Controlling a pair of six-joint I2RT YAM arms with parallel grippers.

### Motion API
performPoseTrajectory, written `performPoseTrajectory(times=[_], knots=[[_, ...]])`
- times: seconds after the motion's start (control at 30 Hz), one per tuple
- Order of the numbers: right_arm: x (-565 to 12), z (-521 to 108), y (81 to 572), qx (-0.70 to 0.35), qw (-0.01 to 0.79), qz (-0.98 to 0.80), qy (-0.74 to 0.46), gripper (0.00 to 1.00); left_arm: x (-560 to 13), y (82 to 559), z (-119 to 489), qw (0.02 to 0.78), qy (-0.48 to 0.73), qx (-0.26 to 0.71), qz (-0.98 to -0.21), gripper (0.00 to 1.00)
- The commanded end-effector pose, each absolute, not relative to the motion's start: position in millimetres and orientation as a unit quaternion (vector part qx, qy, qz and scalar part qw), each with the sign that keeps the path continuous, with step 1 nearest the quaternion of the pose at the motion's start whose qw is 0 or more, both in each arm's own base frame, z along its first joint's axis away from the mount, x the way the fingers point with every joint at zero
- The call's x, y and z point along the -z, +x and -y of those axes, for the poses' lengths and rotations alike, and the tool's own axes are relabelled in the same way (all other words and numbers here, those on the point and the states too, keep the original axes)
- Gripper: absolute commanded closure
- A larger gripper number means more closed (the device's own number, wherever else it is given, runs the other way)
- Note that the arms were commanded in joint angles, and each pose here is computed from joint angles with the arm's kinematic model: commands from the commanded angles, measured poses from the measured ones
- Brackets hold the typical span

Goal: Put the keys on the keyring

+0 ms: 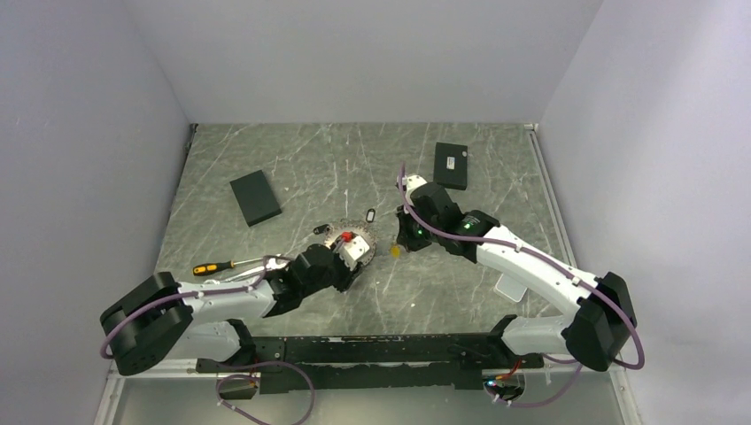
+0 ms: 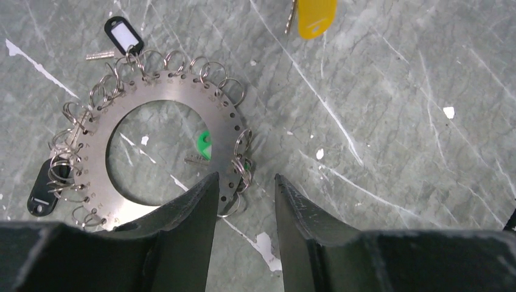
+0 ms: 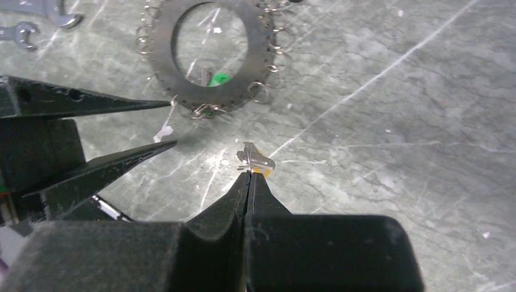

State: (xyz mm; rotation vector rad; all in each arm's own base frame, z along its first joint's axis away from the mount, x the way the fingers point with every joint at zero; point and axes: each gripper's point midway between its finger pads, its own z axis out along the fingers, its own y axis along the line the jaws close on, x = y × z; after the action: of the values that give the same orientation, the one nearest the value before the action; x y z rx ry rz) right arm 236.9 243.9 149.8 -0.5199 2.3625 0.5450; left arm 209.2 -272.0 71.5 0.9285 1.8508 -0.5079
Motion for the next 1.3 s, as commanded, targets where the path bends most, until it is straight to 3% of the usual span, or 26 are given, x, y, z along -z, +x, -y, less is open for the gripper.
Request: performPoseTrajectory(times=[0.0, 0.2, 0.47, 0.87, 1.03, 1.27], knots=[[-143.0, -225.6, 246.8, -0.158, 0.337, -0.913, -0.168, 1.0, -89.2, 218.9, 288.8, 0.514, 0.418, 0.217, -0.717, 0.53], [-135.2, -208.7, 248.9, -0.125, 0.341, -0.92, -0.145, 1.0, -76.9, 213.6, 296.0, 0.487, 0.511, 0.225, -0.671, 0.48], [-130.8, -204.4, 243.7, -0.132, 0.339, -0.921, -0.139, 1.0, -67.9, 235.6, 297.8, 0.463, 0.543, 0.217, -0.667, 0.43], [-133.0, -208.0, 238.2, -0.156, 0.343, -0.915, -0.148, 1.0, -48.8, 242.8, 300.7, 0.417, 0.572, 0.221, -0.671, 0.5], [-132.3, -210.8, 237.5, -0.164, 0.34, -0.913, -0.152, 1.0, -37.1, 241.7, 299.2, 0.403, 0.577, 0.219, -0.676, 0.59], [-131.7, -212.1, 237.7, -0.169, 0.339, -0.913, -0.152, 1.0, -30.7, 242.2, 305.7, 0.407, 0.581, 0.232, -0.666, 0.65]])
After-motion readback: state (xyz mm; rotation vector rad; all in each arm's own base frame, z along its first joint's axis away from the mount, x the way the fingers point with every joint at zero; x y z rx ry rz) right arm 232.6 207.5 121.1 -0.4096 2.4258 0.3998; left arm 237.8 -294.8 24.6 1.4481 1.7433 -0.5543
